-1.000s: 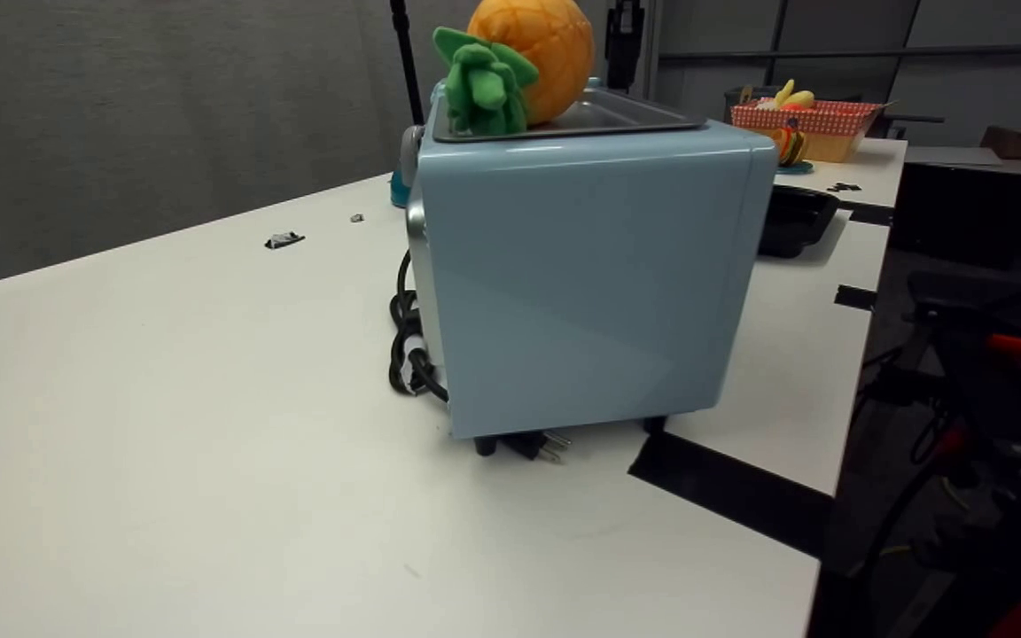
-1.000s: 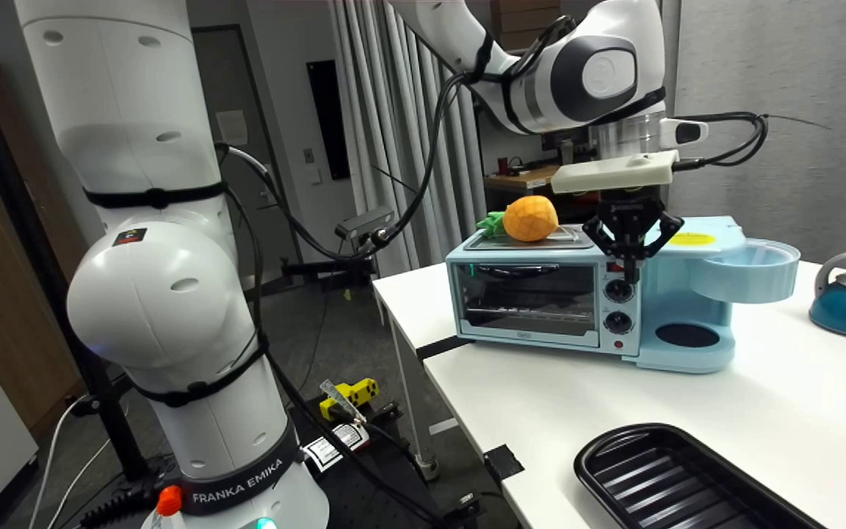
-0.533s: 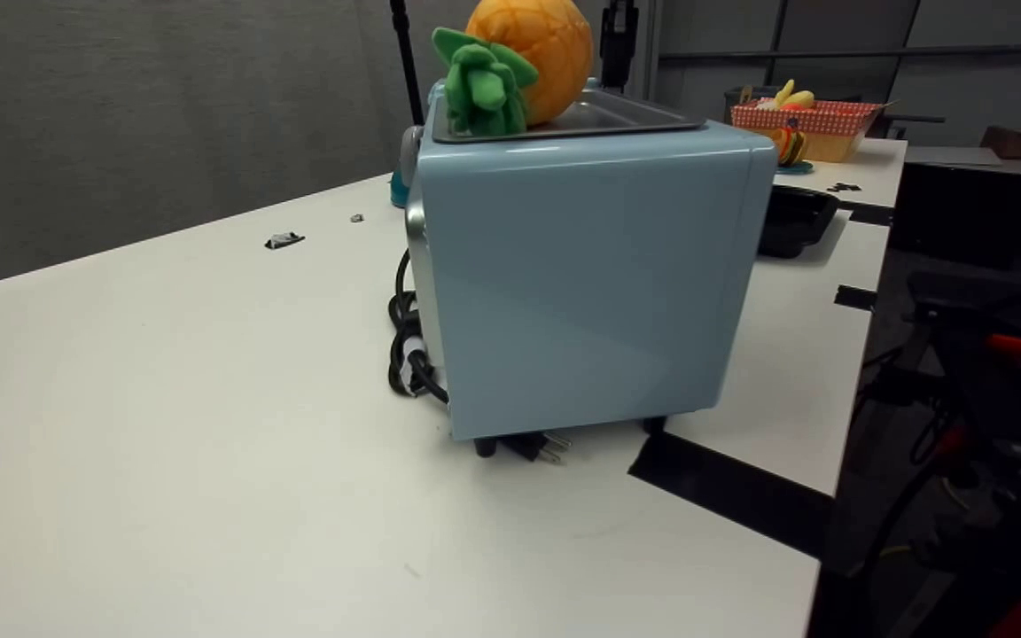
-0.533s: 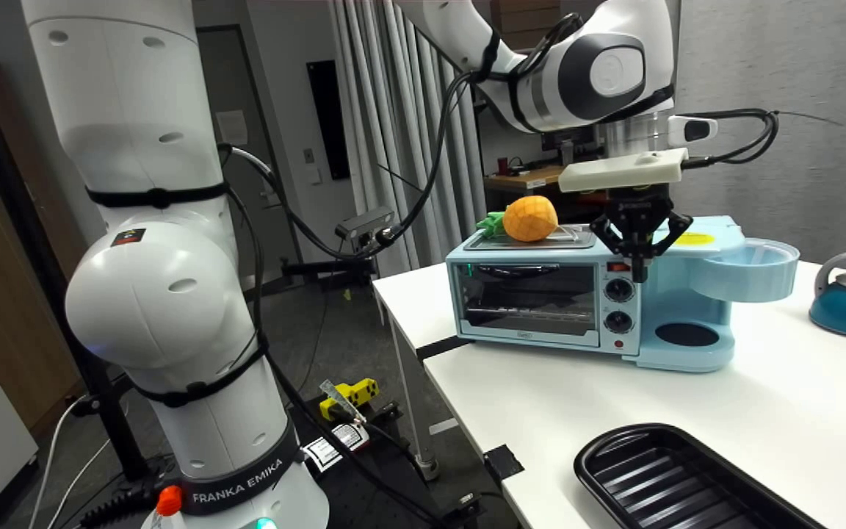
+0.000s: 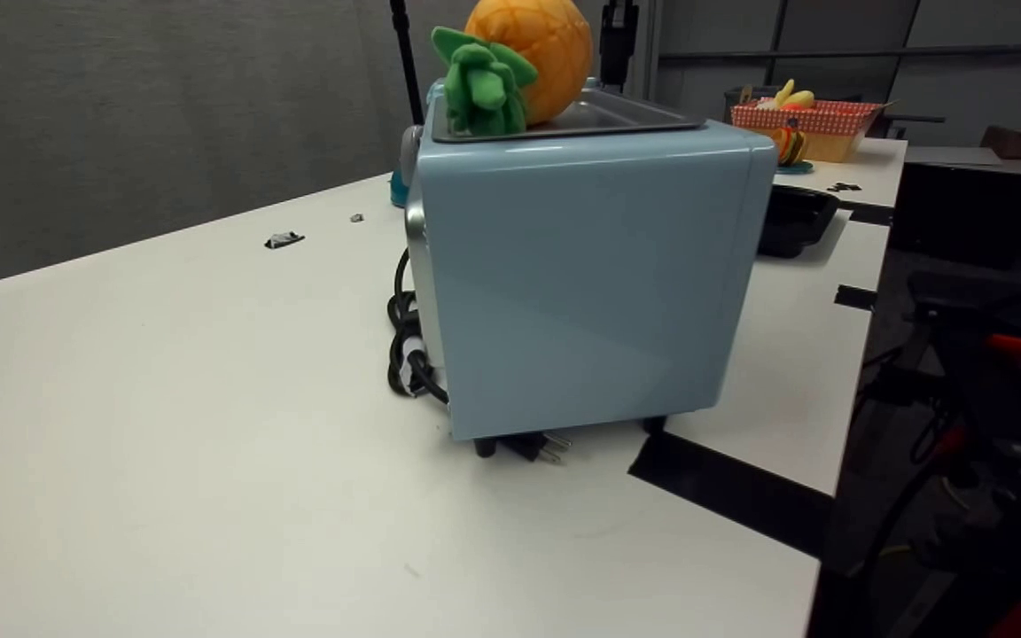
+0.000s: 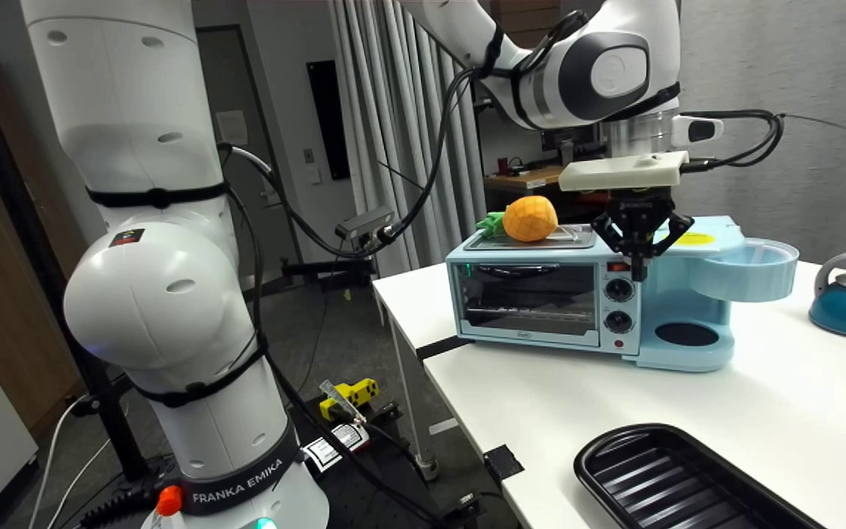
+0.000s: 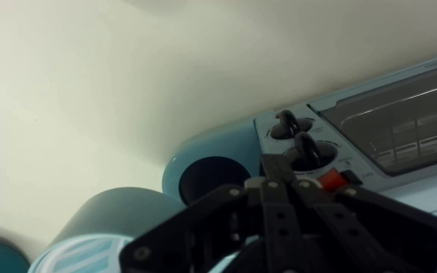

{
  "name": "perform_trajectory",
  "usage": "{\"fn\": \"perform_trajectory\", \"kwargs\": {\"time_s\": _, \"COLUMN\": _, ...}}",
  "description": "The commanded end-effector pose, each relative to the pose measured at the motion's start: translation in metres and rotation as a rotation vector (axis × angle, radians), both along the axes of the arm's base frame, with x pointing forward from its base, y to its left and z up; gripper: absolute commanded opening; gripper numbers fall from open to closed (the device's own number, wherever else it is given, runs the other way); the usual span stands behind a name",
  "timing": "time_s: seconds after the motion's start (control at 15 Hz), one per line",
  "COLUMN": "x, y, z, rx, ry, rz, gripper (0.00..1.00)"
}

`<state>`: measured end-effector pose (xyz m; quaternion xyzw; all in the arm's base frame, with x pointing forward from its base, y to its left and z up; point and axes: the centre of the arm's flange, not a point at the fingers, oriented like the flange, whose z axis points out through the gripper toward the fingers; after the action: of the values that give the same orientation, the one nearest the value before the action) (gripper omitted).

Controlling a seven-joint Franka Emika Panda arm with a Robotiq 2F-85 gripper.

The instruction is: Push the oven backwards slightly

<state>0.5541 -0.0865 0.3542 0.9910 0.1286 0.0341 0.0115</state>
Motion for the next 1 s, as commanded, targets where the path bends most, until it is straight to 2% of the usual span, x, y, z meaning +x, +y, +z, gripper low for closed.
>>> {"fn": "perform_trajectory", "kwargs": {"time_s": 0.0, "x": -0.002, "y": 0.004, "z": 0.018, "rx": 0.036, "ry": -0.044, "rz": -0.001, "gripper": 0.0}}
{"fn": "perform_trajectory", "kwargs": {"time_s": 0.33, "x": -0.019, "y": 0.004, "z": 0.03, "rx": 0.032, "ry": -0.055, "rz": 0.002, "gripper": 0.0}}
{"fn": "perform_trajectory", "kwargs": {"time_s": 0.93, "x": -0.056, "y": 0.005, "z": 0.069, "rx": 0.024, "ry": -0.123, "rz": 0.009, "gripper": 0.0}}
